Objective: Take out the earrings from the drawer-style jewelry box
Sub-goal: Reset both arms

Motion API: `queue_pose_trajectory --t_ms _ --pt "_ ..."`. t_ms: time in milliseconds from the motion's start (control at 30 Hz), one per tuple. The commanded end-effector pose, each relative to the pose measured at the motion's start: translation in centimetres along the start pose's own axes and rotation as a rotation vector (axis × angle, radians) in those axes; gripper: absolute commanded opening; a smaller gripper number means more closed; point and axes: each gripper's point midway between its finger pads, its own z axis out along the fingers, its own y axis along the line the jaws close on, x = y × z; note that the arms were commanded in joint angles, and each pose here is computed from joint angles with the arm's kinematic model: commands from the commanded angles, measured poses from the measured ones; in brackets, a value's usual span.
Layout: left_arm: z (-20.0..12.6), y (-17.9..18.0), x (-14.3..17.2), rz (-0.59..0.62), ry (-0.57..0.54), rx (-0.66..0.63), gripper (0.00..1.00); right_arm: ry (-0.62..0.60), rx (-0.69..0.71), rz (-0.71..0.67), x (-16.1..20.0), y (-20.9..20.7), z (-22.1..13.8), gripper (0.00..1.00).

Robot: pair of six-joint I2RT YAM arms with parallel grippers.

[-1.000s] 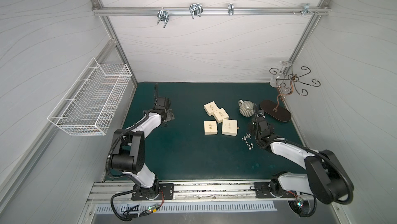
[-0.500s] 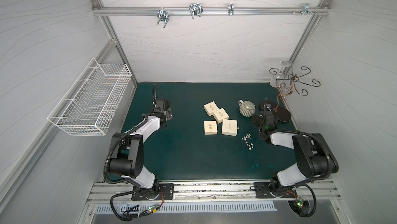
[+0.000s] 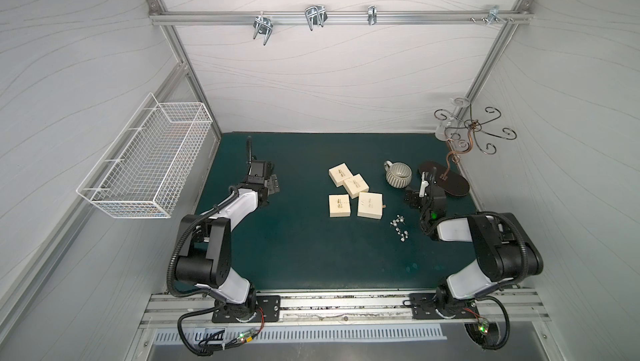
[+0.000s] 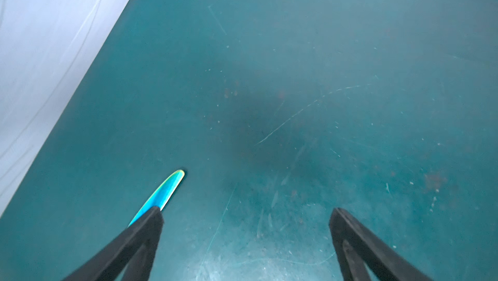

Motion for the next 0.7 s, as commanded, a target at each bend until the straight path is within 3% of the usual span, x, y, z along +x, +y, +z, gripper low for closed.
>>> queue_pose_trajectory --t_ms 0,133,333,467,667 --pt "-0.2 1.6 -0.7 0.058 -0.066 -0.075 0.99 -0.048 -0.014 -0.013 -1.1 0.4 0.0 0.99" --pt "1.5 1.5 1.4 -0.018 -0.082 -0.015 0.99 -0.046 -0.014 -0.016 -1.0 0.4 0.0 0.99" --pt "2.3 -0.7 -0.1 0.019 -0.116 0.081 1.00 -0.045 -0.014 -0.014 -1.0 0.4 0.0 0.99" --pt "2.7 -1.3 0.0 0.045 -0.076 0.109 0.99 -0.047 -0.013 -0.015 -1.0 0.4 0.0 0.99" --pt "1.1 0.6 -0.7 0.024 -0.256 0.117 1.00 -0.047 -0.013 -0.014 -1.0 0.4 0.0 0.99"
